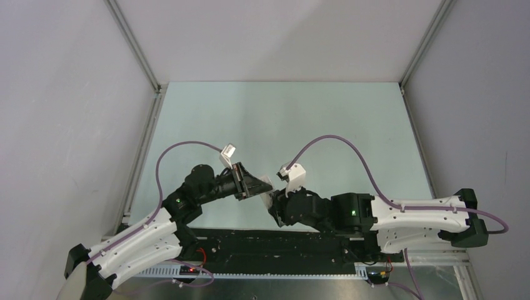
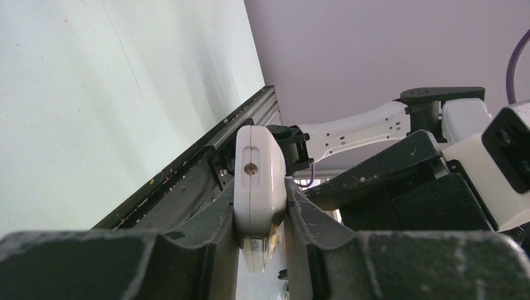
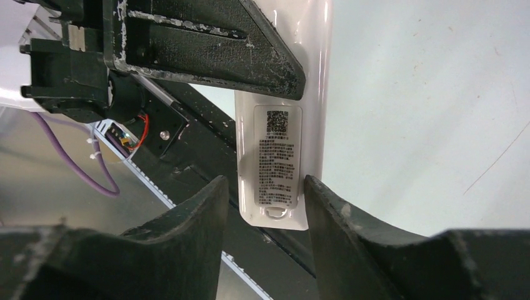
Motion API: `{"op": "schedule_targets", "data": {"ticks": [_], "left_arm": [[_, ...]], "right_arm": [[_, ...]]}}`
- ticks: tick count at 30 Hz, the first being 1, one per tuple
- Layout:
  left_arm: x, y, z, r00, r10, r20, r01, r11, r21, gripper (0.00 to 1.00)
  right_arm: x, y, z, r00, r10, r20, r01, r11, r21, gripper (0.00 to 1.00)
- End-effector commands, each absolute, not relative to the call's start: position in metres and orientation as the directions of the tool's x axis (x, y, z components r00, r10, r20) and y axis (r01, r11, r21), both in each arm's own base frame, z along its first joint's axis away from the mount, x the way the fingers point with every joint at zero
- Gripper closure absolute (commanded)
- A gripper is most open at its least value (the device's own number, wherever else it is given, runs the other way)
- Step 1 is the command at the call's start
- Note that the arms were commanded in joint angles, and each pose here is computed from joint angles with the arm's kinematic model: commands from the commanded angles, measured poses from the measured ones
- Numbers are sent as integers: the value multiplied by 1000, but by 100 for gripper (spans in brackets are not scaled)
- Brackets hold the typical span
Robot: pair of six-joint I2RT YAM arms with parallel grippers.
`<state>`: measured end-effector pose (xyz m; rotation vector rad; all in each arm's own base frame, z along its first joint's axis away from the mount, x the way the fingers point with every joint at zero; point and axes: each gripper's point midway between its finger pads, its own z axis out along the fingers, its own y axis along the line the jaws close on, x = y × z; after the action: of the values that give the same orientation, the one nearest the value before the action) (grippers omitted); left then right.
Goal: Load the batteries into the remote control
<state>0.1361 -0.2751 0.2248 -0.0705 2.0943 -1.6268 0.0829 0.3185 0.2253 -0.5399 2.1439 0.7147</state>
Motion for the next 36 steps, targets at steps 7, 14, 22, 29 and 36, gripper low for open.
{"op": "schedule_targets", "data": {"ticks": [7, 14, 22, 29, 36], "left_arm": [[136, -277, 253, -870, -339, -357, 295, 223, -929, 100], [138, -277, 248, -869, -342, -358, 290, 235, -928, 100], [141, -277, 233, -870, -343, -355, 270, 270, -924, 100], [147, -275, 202, -877, -354, -325, 205, 336, -919, 100], [155, -268, 188, -862, -375, -341, 185, 394, -900, 100]], "right_arm": [[81, 325, 236, -582, -142, -801, -606, 733, 310, 64], [78, 326, 236, -583, -154, -798, -616, 724, 310, 71], [74, 321, 246, -581, -137, -802, -628, 703, 335, 71], [61, 313, 252, -591, -134, -795, -637, 683, 358, 71], [61, 297, 241, -615, -144, -775, -592, 734, 333, 71]]}}
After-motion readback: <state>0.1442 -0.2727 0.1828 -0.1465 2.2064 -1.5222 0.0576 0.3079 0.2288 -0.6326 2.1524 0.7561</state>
